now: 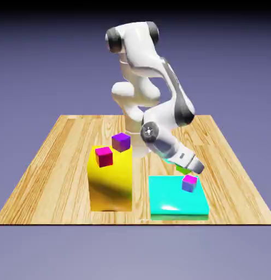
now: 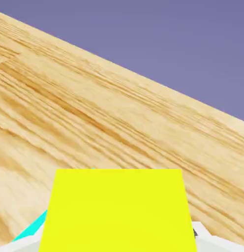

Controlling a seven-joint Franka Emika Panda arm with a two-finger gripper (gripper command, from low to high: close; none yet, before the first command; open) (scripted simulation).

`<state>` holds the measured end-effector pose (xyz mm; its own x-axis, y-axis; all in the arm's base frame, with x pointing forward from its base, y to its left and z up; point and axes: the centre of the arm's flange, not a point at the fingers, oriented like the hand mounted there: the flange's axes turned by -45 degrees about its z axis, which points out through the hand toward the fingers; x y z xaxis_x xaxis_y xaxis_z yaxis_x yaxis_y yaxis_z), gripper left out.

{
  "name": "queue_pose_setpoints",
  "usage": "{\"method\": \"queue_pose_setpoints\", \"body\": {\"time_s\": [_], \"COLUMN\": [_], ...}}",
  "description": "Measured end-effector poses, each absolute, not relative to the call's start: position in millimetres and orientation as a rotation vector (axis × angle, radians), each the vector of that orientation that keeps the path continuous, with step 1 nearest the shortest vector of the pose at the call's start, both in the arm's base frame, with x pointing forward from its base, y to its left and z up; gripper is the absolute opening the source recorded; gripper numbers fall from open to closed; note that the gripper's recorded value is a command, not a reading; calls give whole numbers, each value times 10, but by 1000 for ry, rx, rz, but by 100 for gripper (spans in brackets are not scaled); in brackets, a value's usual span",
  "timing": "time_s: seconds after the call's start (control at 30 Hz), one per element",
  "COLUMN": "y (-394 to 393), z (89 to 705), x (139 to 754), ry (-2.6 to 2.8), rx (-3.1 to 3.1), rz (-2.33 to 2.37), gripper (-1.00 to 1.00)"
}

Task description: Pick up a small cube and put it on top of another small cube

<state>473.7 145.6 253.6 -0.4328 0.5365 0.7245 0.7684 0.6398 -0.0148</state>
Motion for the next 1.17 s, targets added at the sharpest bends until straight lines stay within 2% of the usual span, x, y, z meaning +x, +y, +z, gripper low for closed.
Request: {"method": "queue_pose_setpoints", "body": {"time_s": [0.63,1.17], "y": [1585,1683], "z": [2000,2077], "x": [4549,4542], "ry": [-2071,-2157], "rx": [-1013,-1020], "rz": [-379,-414], "gripper": [-100,-100]}}
